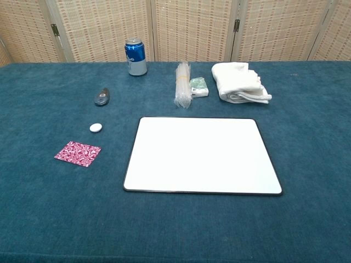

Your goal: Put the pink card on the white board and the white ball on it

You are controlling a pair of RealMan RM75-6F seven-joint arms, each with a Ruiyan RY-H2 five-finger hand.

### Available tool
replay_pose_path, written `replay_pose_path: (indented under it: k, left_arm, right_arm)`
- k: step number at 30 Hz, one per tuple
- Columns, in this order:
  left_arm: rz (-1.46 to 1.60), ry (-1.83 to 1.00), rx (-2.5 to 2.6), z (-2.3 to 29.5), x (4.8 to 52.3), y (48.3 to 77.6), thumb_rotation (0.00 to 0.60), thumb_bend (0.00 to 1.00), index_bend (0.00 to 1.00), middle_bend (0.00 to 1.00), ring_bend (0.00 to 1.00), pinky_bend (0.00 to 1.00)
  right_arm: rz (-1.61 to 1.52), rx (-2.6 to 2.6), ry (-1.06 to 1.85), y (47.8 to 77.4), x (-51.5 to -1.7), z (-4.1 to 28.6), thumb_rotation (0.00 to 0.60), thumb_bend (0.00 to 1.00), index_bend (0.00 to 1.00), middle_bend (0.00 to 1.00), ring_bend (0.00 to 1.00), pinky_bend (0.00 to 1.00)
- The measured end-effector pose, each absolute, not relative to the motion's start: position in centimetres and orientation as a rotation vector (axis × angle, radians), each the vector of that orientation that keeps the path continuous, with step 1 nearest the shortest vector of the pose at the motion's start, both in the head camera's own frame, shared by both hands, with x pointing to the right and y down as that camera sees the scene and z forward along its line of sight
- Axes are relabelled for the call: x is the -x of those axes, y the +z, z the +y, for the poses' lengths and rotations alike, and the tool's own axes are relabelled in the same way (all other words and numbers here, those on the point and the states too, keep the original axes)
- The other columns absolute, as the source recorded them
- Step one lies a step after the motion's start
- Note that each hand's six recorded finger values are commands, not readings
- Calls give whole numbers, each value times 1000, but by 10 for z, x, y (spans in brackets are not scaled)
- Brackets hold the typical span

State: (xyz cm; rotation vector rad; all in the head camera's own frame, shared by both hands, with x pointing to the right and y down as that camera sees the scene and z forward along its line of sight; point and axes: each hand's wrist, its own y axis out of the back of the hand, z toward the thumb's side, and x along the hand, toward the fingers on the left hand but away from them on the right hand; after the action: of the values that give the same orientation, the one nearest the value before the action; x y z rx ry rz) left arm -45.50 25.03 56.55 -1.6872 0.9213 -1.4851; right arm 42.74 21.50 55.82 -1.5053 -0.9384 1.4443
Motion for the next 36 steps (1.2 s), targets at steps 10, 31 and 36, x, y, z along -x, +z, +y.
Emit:
replay_pose_path:
  k: [10, 31, 36]
  left_arm:
    - [902, -1473, 1733, 257, 449, 566, 600, 228, 0, 0, 0, 161]
    - [773, -1410, 2133, 213, 408, 584, 600, 228, 239, 1000, 1000, 1000]
    - [558, -1364, 2138, 201, 362, 592, 600, 227, 306, 1000, 1000, 1000]
  right_arm:
    - [-902, 1544, 1425, 561, -420, 219, 600, 143, 0, 0, 0, 0]
    - [-835, 1589, 1346, 555, -403, 235, 600, 150, 0, 0, 0, 0]
    - [-829, 1601, 1330, 552, -401, 239, 600, 151, 0, 0, 0, 0]
